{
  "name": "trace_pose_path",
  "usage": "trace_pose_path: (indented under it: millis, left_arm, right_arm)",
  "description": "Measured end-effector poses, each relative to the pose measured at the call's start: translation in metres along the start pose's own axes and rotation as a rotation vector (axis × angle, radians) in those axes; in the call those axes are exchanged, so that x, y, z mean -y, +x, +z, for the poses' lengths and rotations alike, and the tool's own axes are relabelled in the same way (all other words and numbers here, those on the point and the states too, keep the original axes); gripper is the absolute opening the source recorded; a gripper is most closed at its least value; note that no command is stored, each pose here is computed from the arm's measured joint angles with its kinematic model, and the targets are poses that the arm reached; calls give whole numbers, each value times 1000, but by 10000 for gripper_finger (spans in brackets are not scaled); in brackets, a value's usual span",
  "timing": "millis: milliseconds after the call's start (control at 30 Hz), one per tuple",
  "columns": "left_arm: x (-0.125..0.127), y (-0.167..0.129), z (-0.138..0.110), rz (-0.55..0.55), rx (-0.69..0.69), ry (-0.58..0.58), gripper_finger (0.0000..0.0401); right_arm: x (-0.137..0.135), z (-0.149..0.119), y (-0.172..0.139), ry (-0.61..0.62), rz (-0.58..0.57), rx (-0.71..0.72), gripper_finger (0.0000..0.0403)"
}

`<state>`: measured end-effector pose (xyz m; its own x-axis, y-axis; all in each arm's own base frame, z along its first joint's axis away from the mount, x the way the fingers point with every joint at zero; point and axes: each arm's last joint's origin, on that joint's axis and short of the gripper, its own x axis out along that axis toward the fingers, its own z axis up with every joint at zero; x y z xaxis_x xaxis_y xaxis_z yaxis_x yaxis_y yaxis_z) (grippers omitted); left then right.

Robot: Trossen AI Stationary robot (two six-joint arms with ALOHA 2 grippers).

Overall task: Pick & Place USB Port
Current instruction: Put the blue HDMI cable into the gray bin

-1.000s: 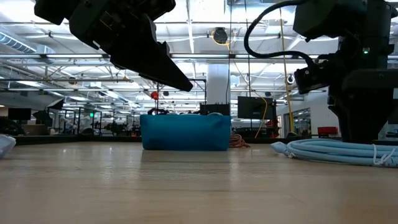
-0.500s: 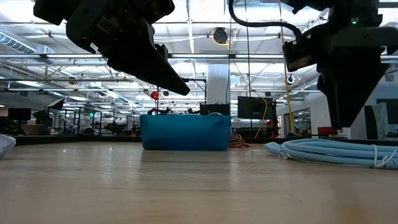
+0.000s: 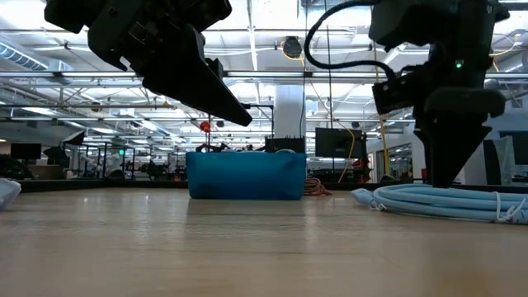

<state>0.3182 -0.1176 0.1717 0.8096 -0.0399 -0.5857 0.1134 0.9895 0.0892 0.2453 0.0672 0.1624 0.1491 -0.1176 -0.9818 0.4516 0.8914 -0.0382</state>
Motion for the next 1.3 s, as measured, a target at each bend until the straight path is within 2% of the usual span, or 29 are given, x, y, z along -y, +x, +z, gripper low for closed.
trace_pose_path:
  millis: [267,567,767,1033,1300]
  left_arm:
    - [0,0,0,0,0,3,186]
    - [0,0,0,0,1,5,186]
    - [0,0,0,0,3,3,186]
    - [0,0,0,0,4,2,186]
    - [0,0,0,1,0,3,186]
  right_arm:
    - [11,-12,26,48,99,-48,247]
    - [11,-15,29,80,96,-33,237]
    - [10,-14,30,116,90,-18,170]
    - [9,-12,30,118,108,2,26]
    - [10,-11,27,116,85,47,26]
